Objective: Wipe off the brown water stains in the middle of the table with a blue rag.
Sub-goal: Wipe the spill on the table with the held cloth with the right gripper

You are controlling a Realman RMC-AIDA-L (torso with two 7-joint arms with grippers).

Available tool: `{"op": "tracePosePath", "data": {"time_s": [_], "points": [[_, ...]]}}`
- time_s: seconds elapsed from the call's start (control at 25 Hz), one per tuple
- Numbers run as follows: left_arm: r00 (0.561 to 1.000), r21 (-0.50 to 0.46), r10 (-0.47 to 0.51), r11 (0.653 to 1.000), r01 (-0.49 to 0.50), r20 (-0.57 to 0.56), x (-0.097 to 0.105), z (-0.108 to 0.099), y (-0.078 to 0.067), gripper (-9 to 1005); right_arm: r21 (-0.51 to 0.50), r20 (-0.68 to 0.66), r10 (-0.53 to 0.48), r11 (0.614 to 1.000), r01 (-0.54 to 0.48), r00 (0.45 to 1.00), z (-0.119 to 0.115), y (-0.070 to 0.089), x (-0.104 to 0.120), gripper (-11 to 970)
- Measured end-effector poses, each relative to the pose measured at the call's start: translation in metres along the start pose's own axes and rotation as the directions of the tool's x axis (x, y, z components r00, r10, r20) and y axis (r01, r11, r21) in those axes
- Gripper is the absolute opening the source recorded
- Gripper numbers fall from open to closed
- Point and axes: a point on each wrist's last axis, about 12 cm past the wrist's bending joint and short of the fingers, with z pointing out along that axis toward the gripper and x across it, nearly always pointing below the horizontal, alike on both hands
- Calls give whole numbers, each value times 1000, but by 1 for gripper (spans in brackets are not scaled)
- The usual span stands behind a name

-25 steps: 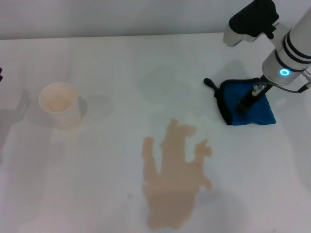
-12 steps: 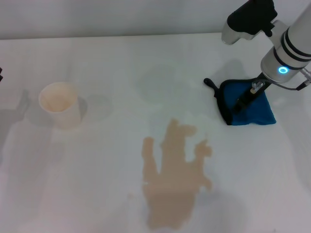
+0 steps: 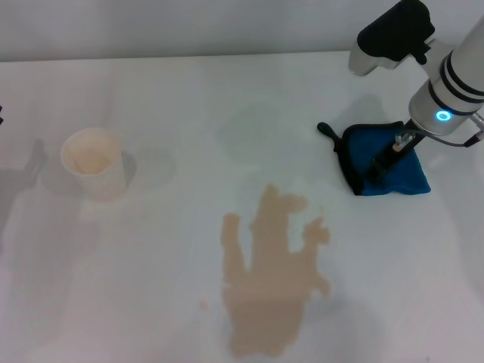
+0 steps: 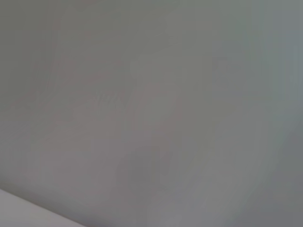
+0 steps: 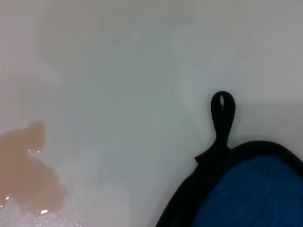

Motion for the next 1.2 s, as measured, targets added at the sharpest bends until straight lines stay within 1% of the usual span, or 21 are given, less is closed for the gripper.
{"op": "tracePosePath", "data": {"time_s": [0.16,0.4,0.6,0.72,0.88,1.2], "points": [[1000,0,2,1000,-2,1,-1,1,0,877,0,-3,-3,1000,3,1000,0,1,0,398],[1000,-3,2,1000,-2,-1,-1,2,0,877,-6,-17,-12,1000,12,1000,1,3,0,253],[1000,-3,2,1000,-2,-1,-1,2,0,878,-20,-32,-13,1000,13,999,1,5,0,98],[1000,-3,2,1000,-2,-1,-1,2,0,878,-29,-32,-15,999,14,999,0,6,1,90],[1000,-3,2,1000,-2,-1,-1,2,0,878,-73,-18,-34,997,32,999,1,13,-1,83],[1000,-28,-10,1000,10,17,-3,0,4,878,-166,30,-102,980,106,994,8,40,-9,75]]}}
